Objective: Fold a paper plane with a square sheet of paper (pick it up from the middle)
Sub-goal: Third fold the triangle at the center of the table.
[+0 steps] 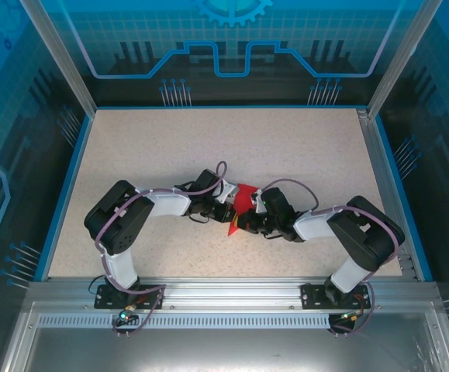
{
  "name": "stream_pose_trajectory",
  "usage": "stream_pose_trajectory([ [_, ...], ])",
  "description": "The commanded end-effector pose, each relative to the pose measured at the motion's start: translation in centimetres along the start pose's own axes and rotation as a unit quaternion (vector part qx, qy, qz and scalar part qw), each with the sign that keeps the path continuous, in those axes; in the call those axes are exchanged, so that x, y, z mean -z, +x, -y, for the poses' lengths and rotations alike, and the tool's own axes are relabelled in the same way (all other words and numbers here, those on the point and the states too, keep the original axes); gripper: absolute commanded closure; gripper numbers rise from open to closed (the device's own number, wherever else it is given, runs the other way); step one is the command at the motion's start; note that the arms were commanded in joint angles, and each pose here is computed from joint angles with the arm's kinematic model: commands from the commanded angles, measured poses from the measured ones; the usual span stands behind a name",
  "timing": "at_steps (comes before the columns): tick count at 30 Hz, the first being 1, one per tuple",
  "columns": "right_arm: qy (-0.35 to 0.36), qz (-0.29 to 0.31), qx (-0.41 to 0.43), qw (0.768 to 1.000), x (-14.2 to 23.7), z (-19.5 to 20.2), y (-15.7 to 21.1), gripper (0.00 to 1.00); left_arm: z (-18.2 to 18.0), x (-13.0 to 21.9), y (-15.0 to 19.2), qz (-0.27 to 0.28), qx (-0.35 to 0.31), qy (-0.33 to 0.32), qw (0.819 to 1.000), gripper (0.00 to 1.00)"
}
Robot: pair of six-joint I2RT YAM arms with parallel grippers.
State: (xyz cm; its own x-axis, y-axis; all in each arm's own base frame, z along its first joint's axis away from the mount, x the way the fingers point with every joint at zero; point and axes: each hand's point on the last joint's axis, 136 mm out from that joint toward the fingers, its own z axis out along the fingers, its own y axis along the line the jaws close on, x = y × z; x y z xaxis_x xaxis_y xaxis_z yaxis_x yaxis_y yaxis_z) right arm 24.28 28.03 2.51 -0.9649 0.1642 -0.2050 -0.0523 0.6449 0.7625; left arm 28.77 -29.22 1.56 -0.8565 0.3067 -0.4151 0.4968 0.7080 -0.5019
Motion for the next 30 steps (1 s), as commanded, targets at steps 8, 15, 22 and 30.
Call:
stream_pose_trajectory([
  [8,0.023,-0.011,-0.022,0.999,-0.4,3.0,1.3,1.00,-1.4,-1.0,2.7,-0.053,0.006,-0.017,0.998,1.00],
  [15,-0.004,0.019,0.011,1.000,2.1,-0.4,-1.2,1.00,-1.4,-0.9,2.7,-0.055,0.007,-0.017,0.998,1.00],
  [22,-0.001,0.027,-0.003,1.000,2.4,1.1,-2.6,1.00,-1.3,-1.0,2.8,-0.055,0.008,-0.016,0.998,1.00],
  [30,0.051,0.018,-0.022,0.998,1.8,4.7,-2.0,1.00,-1.4,-1.0,3.0,-0.057,0.009,-0.016,0.998,1.00],
])
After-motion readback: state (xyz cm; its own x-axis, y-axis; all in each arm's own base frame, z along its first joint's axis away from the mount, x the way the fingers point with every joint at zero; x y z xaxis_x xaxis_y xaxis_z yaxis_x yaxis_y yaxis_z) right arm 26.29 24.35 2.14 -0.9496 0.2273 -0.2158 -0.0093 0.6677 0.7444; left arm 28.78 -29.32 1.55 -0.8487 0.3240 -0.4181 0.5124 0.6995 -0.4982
